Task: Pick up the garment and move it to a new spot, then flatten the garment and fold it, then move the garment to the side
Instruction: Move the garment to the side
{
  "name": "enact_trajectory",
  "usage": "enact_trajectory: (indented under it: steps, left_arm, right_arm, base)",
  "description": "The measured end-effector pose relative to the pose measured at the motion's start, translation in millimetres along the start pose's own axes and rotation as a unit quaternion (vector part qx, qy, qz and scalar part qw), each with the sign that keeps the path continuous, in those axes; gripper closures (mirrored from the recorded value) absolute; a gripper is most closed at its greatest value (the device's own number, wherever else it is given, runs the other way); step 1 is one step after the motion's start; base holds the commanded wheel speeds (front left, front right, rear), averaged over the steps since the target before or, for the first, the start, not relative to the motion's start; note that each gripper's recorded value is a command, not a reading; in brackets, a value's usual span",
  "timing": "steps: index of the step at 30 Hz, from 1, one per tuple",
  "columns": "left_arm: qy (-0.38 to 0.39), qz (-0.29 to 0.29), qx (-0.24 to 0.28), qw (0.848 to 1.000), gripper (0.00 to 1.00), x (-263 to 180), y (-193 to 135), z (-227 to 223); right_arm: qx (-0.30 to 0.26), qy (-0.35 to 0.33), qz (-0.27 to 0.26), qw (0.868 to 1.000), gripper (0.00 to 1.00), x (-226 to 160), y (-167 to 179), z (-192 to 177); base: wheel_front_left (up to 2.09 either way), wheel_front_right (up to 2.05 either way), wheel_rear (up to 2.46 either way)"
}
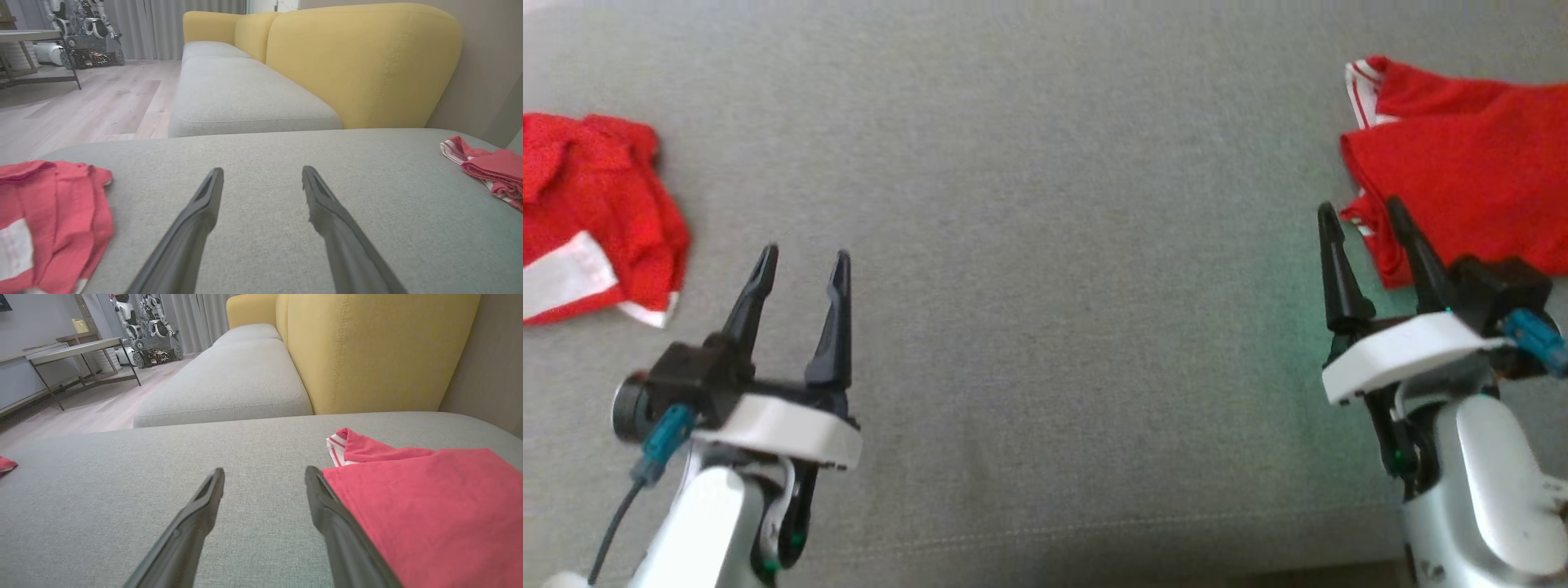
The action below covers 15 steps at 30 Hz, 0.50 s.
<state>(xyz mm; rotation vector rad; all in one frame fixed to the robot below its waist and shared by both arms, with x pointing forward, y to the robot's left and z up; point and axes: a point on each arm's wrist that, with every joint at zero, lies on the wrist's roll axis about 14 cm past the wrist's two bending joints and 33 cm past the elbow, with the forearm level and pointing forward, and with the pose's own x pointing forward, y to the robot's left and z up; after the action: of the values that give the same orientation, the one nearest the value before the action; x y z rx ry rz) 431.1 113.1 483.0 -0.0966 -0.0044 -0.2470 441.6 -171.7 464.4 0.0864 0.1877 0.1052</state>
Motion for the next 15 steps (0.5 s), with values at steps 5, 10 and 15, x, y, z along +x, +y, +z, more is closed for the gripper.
enact_trajectory:
  steps: [5, 10, 15]
  left_arm:
    - [0.003, 0.029, 0.007, 1.0, 0.0, -29, 13, 4]
    - [-0.001, 0.042, 0.017, 0.999, 0.0, -51, 18, 12]
    - [-0.007, 0.05, 0.024, 0.998, 0.0, -70, 19, 18]
  right_arm:
    - [0.003, -0.015, 0.011, 1.0, 0.0, -14, 11, 9]
    - [0.004, -0.03, 0.02, 0.999, 0.0, -30, 21, 18]
    - [0.004, -0.03, 0.022, 0.999, 0.0, -50, 25, 22]
  base:
    - [0.0, 0.0, 0.0]
    - [0.0, 0.0, 0.0]
    - [0.0, 0.0, 0.0]
